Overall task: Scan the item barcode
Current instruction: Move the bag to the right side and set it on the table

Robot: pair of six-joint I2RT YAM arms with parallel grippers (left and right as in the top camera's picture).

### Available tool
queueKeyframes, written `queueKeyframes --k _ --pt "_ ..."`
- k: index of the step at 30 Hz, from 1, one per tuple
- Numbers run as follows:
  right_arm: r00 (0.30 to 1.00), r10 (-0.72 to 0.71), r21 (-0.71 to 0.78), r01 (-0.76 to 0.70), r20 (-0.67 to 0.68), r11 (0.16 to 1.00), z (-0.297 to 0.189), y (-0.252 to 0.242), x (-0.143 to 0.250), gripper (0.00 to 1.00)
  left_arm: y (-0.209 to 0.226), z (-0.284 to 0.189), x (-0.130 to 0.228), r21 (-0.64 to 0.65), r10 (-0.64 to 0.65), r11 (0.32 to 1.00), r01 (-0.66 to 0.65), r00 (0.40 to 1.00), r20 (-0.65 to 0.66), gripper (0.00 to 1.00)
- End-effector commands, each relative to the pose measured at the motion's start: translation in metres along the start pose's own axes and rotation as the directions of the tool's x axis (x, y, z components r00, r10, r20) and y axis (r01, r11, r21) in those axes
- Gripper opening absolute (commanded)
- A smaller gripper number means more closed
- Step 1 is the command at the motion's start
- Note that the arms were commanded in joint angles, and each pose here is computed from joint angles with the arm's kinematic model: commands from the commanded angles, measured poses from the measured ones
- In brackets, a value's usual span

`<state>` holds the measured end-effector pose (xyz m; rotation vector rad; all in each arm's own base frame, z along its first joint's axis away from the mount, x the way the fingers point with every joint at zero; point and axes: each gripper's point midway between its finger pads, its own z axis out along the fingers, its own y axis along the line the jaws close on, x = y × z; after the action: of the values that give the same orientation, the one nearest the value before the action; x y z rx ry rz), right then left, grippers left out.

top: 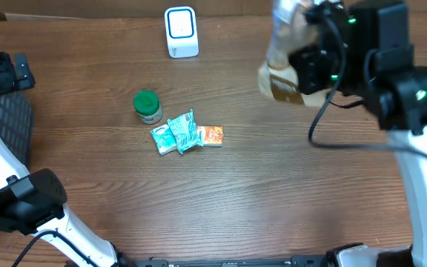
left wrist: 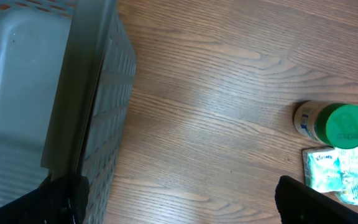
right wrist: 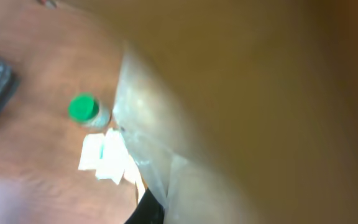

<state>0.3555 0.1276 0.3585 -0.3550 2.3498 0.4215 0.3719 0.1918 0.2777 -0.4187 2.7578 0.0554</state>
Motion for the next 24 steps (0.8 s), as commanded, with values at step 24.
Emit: queueKeyframes --k 24 --pt "0.722 0.638 -0.013 -0.664 -0.268 0.747 0.151 -0.199 0.153 0.05 0.001 -0.016 -0.002 -0.012 0.021 1.0 -0.021 0.999 0.046 1.0"
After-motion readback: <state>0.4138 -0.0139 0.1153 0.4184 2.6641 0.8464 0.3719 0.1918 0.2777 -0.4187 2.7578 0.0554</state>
